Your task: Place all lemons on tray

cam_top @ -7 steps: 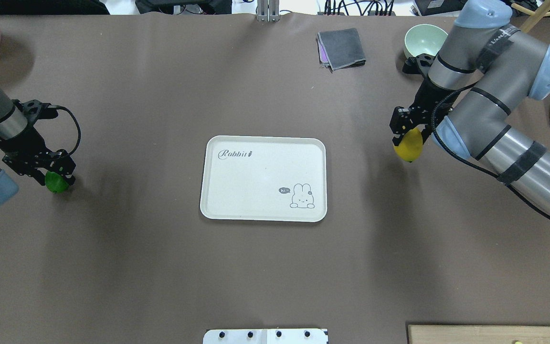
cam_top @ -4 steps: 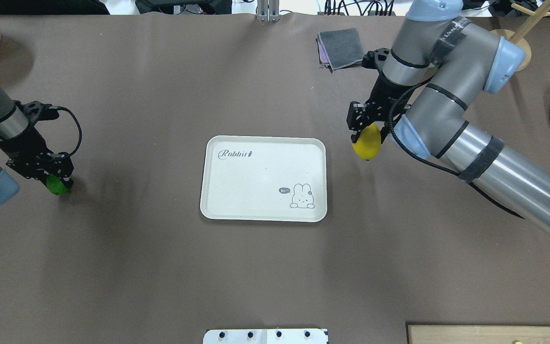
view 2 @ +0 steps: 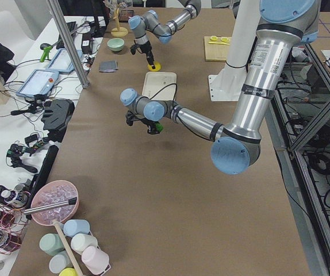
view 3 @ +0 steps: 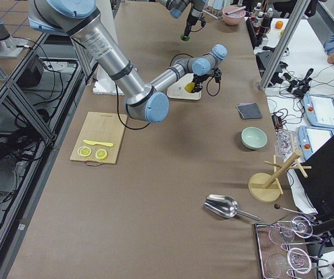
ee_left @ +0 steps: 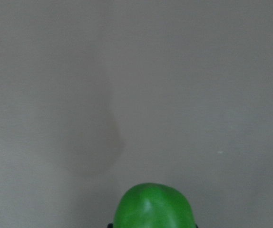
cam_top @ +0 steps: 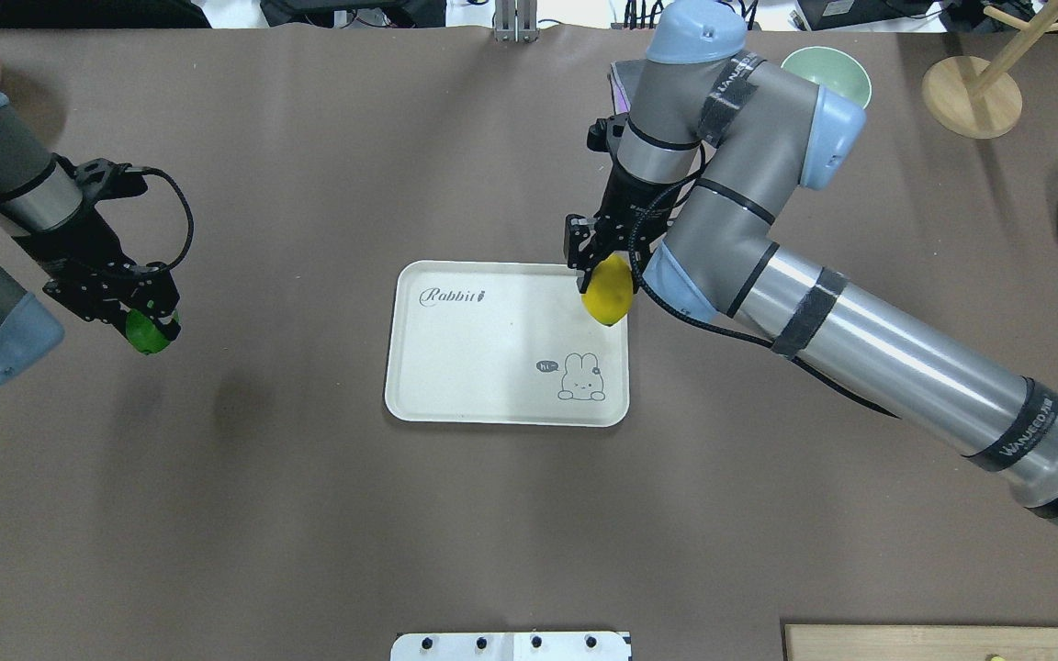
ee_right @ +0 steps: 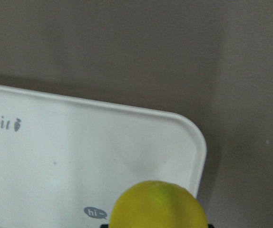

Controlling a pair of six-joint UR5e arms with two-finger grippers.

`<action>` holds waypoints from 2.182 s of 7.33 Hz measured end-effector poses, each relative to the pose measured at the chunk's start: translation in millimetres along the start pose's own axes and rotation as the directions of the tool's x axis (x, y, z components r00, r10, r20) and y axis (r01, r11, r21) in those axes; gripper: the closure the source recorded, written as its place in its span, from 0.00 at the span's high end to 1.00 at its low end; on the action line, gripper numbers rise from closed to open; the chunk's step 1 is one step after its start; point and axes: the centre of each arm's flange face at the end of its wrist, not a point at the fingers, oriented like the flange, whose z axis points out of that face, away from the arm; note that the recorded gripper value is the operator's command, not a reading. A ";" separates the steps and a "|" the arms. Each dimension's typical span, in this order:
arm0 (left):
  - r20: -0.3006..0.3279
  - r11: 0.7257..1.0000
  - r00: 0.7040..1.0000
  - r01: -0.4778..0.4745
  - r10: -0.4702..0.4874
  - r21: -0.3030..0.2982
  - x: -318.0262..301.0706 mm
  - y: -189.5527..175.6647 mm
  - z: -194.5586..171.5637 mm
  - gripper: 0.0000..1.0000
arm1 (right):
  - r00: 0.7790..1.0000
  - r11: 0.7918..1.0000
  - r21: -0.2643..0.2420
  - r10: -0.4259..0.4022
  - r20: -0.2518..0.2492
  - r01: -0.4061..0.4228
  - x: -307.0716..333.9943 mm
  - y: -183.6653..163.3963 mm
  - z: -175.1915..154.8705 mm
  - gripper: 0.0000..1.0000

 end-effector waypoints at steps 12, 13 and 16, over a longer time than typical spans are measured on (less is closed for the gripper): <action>-0.116 0.991 0.984 -0.136 0.134 -0.009 260.4 -41.9 61.0 0.00 | 1.000 0.994 -0.106 0.006 0.031 -0.002 4.9 9.4 48.3 0.99; -0.118 0.990 0.983 -0.142 0.143 0.017 272.7 -50.6 67.0 0.00 | 0.999 0.994 -0.106 0.007 0.031 -0.004 6.8 9.1 48.1 1.00; -0.097 0.980 0.977 -0.181 0.189 0.084 299.7 -51.3 80.7 0.99 | 0.999 0.997 -0.072 0.016 0.041 -0.013 23.2 1.6 24.0 1.00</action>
